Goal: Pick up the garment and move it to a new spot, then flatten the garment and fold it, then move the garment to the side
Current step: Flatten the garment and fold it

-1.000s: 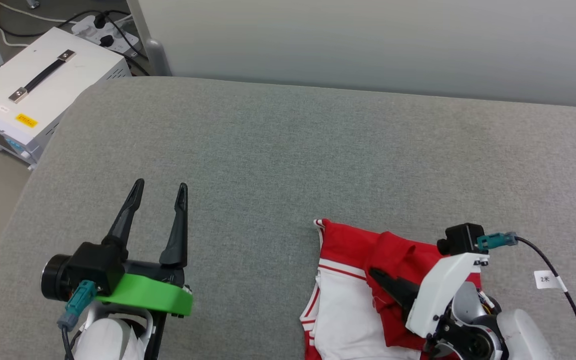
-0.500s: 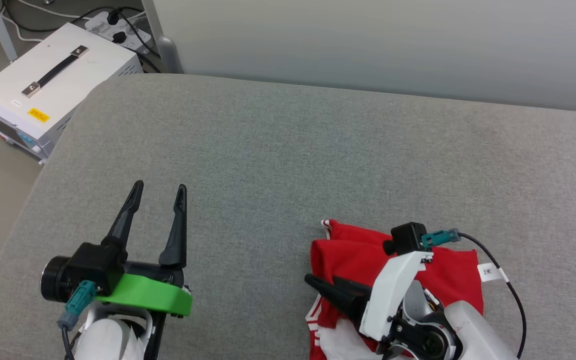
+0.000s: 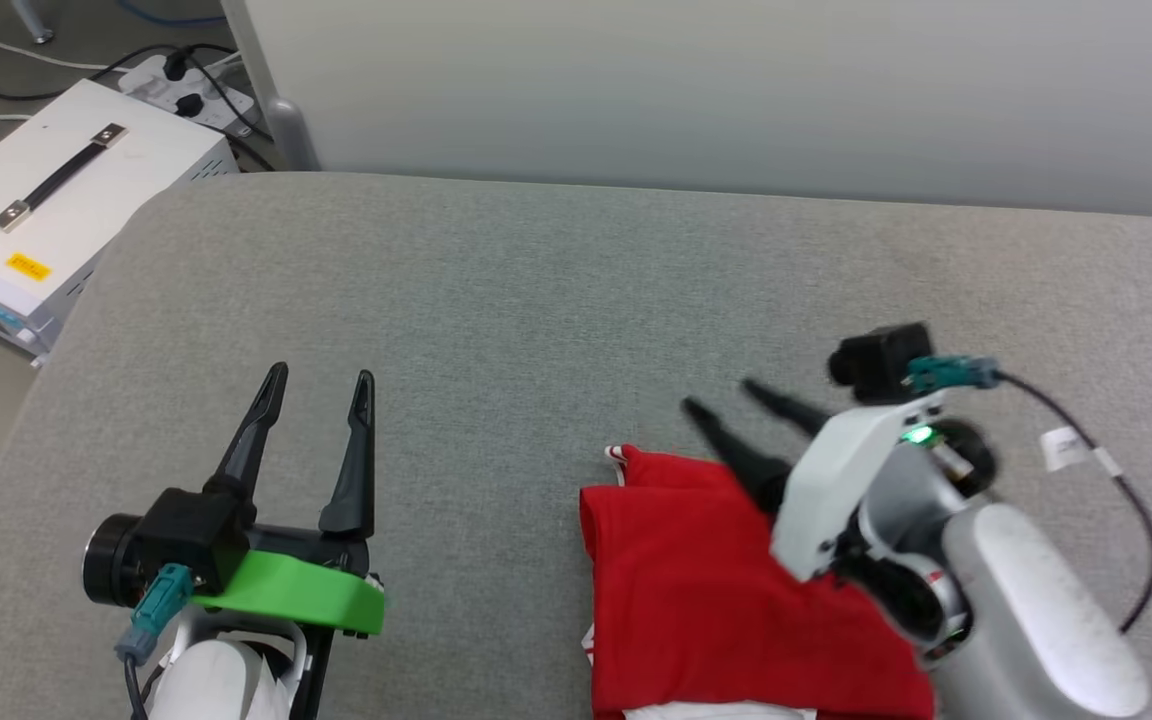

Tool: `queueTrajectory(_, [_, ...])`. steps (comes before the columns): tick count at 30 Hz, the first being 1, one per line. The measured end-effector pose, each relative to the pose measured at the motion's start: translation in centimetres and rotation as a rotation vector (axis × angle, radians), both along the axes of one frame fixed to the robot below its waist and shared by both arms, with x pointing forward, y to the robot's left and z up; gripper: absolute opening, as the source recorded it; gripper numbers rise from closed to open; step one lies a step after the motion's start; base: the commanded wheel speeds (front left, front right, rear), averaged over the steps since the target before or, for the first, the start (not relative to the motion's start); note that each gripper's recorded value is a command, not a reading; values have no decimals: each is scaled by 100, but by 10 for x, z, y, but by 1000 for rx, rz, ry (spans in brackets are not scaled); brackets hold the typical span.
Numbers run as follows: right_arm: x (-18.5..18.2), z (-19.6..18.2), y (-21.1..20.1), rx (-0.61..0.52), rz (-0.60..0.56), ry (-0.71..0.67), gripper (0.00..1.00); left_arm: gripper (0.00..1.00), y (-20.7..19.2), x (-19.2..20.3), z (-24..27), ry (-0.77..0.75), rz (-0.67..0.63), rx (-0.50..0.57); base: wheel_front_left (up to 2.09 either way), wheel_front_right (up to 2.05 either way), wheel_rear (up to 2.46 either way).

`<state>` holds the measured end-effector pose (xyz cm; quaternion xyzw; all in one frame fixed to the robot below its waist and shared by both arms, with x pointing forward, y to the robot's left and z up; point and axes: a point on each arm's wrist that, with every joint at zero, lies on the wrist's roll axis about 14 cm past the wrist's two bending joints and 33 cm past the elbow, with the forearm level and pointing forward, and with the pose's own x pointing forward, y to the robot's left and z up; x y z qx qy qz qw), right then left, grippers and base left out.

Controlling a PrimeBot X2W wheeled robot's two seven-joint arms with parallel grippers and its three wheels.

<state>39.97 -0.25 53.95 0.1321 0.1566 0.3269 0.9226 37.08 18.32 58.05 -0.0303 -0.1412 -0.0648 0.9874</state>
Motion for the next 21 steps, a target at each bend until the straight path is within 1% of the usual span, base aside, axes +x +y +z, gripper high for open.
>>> queueTrajectory(1, [18, 13, -39, -132, -87, -151, 100, 100, -7, 4, -1, 3, -20, -2, 0, 0, 0])
queueTrajectory(2, [23, 17, -53, -169, -119, -195, 100, 100, -10, 5, -2, 6, -28, -2, 0, 0, 0])
queueTrajectory(7, [38, 36, -113, -291, -263, -356, 100, 100, -20, 10, -5, 12, -58, -6, 0, 0, 0])
queueTrajectory(9, [41, 43, -132, -321, -308, -401, 100, 100, -23, 12, -6, 15, -68, -7, 0, 0, 0])
queueTrajectory(12, [40, 54, -162, -317, -396, -462, 100, 100, -29, 13, -8, 20, -83, -12, 0, 0, 0])
queueTrajectory(16, [26, 57, -192, -299, -489, -510, 100, 100, -30, 14, -7, 20, -82, -35, 0, 0, 0])
queueTrajectory(21, [6, 55, -212, -283, -567, -552, 100, 100, -28, 11, -12, 36, -73, -54, 0, 0, 0])
